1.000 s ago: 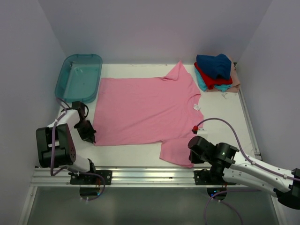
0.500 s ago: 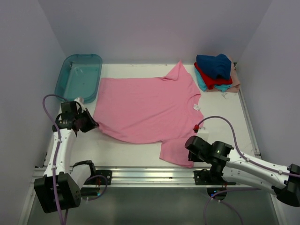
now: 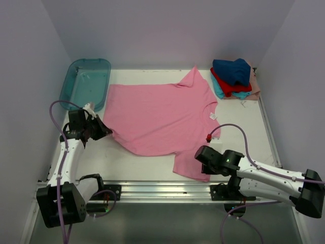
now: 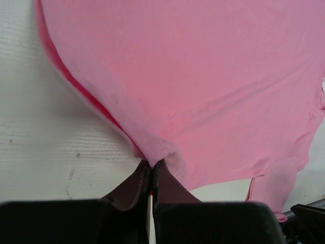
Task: Fold and stack the t-shirts
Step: Fold the tshirt
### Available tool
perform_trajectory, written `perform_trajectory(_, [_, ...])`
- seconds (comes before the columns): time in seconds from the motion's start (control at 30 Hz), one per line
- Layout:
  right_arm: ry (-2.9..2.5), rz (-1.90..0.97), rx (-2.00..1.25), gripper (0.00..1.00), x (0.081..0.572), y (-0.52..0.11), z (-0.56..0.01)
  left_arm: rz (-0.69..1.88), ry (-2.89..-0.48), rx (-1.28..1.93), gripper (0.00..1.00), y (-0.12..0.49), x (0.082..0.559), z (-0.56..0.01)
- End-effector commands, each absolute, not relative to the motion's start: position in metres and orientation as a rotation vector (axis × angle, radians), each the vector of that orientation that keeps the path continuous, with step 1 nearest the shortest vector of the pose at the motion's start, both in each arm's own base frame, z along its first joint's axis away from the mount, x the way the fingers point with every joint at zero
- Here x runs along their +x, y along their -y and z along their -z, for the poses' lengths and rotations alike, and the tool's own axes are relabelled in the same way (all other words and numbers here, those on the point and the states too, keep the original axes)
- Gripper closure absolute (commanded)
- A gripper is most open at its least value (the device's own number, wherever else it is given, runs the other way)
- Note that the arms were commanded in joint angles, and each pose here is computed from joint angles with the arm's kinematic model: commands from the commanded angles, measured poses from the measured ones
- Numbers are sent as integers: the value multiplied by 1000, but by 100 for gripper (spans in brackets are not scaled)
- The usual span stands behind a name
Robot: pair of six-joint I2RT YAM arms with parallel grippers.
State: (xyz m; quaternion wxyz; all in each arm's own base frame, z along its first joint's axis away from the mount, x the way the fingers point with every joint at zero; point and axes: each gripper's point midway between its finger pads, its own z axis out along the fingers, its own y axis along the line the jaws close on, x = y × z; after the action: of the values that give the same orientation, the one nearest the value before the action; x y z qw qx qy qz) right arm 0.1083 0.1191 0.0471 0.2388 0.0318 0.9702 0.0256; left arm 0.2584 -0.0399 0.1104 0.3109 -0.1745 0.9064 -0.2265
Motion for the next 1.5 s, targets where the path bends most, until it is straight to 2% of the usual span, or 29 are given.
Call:
perform_trajectory(0.0, [-2717, -206, 180, 68, 93, -131, -33, 628, -2319, -369, 100, 47, 269, -126])
perform_trajectory(0.3, [-2778, -98, 130, 70, 81, -114, -25, 639, -2336, -373, 100, 48, 269, -121])
perform_trajectory(0.5, [-2802, -97, 114, 75, 77, -114, -19, 621, -2344, -383, 100, 46, 269, -119])
perform_trajectory(1.03, [-2830, -95, 83, 69, 66, -103, -34, 613, -2353, -391, 100, 45, 270, -117])
perform_trajectory(1.37, [-2761, -406, -6, 64, 73, -144, -58, 611, -2358, -397, 100, 44, 269, -115])
perform_trajectory(1.47, [-2750, -403, -20, 64, 75, -142, -60, 611, -2358, -397, 100, 44, 269, -114])
